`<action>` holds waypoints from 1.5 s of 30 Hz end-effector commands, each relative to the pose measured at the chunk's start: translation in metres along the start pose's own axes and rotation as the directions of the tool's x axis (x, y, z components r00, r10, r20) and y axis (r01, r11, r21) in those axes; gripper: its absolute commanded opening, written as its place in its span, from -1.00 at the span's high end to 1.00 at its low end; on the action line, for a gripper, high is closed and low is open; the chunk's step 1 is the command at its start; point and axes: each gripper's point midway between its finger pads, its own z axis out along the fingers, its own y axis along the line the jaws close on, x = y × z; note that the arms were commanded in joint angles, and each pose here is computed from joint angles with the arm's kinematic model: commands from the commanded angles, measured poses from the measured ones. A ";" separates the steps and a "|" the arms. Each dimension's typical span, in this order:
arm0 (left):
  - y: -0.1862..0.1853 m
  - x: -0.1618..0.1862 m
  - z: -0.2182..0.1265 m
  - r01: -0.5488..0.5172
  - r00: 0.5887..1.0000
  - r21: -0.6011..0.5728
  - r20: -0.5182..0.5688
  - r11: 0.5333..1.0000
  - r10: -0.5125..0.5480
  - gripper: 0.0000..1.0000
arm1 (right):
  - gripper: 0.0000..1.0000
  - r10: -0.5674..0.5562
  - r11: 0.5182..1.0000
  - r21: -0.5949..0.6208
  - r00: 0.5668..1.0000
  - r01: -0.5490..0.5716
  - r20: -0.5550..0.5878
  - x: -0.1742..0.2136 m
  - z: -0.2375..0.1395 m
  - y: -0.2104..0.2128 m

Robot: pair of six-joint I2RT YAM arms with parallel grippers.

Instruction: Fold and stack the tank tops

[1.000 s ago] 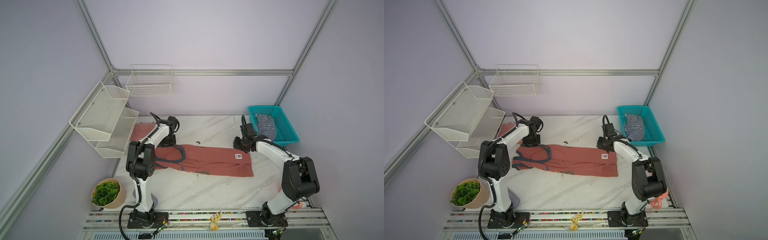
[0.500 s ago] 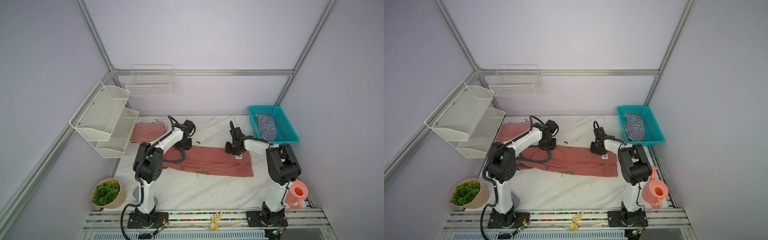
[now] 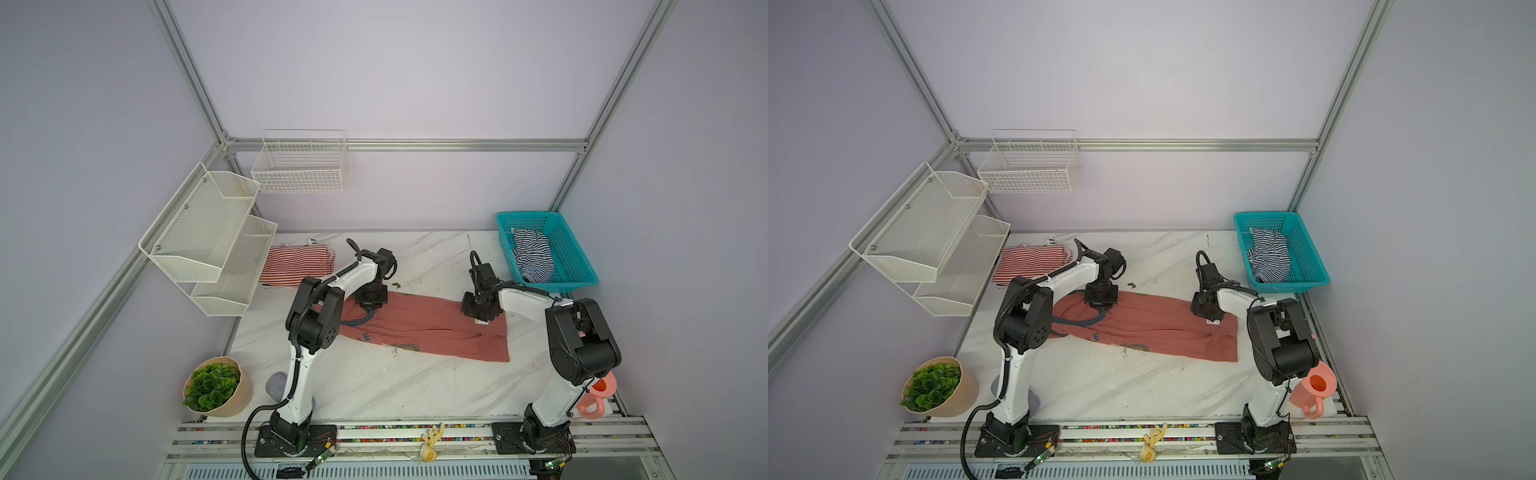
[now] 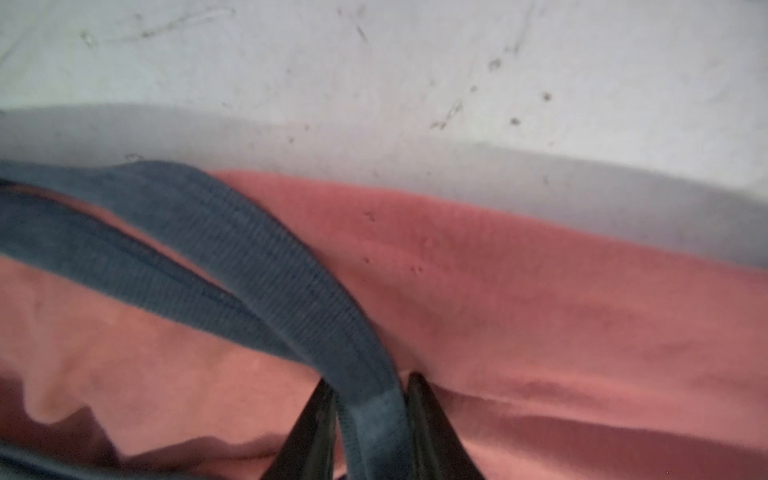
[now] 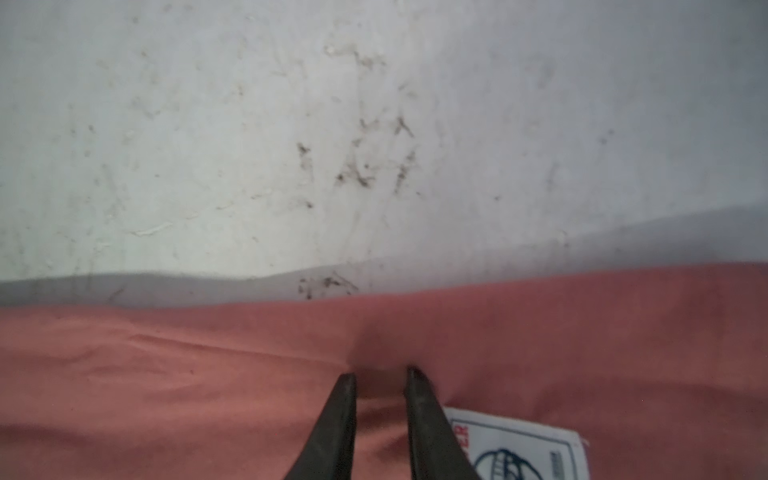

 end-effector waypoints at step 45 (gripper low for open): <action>-0.202 -0.145 -0.072 -0.414 0.832 0.470 0.543 0.780 0.114 0.23 | 0.33 -0.172 0.983 -0.003 0.907 0.185 -0.384 0.247 -0.053 0.071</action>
